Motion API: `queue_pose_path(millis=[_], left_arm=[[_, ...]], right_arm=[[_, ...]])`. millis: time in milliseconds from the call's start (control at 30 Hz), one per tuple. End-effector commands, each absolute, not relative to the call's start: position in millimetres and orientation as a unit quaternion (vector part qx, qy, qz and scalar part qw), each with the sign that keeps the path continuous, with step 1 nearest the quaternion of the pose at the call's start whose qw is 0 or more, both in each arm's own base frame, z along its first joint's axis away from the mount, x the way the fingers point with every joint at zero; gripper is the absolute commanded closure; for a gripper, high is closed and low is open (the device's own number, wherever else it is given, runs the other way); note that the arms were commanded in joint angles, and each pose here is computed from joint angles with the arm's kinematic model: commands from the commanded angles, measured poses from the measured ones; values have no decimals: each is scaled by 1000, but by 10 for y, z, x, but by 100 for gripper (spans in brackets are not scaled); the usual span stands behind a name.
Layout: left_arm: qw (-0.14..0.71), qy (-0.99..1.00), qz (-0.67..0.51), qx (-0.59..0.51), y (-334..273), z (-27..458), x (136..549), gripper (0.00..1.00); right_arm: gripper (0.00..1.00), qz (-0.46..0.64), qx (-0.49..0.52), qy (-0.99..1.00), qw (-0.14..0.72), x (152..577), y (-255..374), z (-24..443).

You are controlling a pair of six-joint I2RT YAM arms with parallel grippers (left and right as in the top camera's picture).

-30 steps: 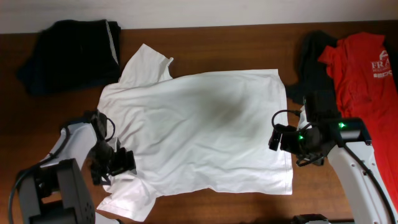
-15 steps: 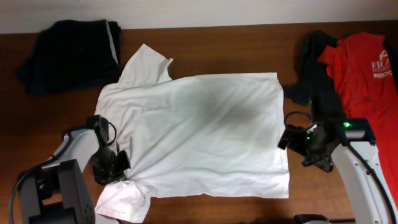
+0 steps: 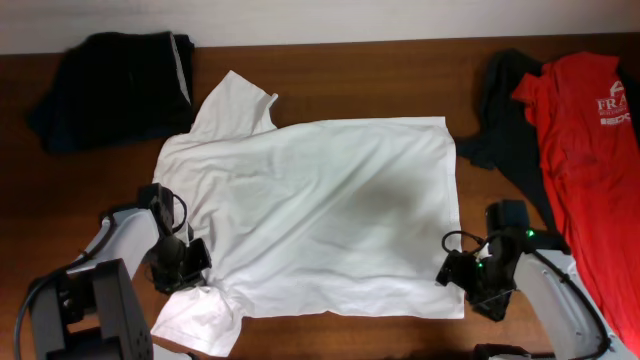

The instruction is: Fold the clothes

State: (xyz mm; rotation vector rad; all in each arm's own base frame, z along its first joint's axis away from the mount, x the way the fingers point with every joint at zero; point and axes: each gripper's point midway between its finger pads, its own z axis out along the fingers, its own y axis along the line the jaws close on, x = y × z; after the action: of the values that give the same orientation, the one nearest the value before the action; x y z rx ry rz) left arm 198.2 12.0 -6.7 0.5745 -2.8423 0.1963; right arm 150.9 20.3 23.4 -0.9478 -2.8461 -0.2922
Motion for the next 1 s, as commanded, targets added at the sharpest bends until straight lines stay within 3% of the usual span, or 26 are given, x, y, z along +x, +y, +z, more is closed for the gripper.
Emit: queue_pose_path(millis=[0,267,467,600,700,833,967], left_arm=[[111,-971,85,194,63,-172,2024,99],[109,-971,88,194,54,-173,2035,99],[106,-971,89,194,54,-176,2051,99],[106,-971,89,194,54,-176,2051,99],[106,-971,89,194,54,-175,2048,99],[113,-970,88,194,48,-167,2013,99],[121,-969,88,195,45,-125,1996,99]], right_arm=[[16,-89,-359,-927,65,1476,179,148],[15,-82,-454,-883,82,1402,196,81],[17,-78,-470,-875,88,1316,206,-38],[42,-84,-470,-875,85,1341,216,-38],[44,-81,-467,-875,93,1270,225,-77],[87,-89,-467,-874,97,1242,259,-113],[96,-91,-467,-875,90,1293,250,-98]])
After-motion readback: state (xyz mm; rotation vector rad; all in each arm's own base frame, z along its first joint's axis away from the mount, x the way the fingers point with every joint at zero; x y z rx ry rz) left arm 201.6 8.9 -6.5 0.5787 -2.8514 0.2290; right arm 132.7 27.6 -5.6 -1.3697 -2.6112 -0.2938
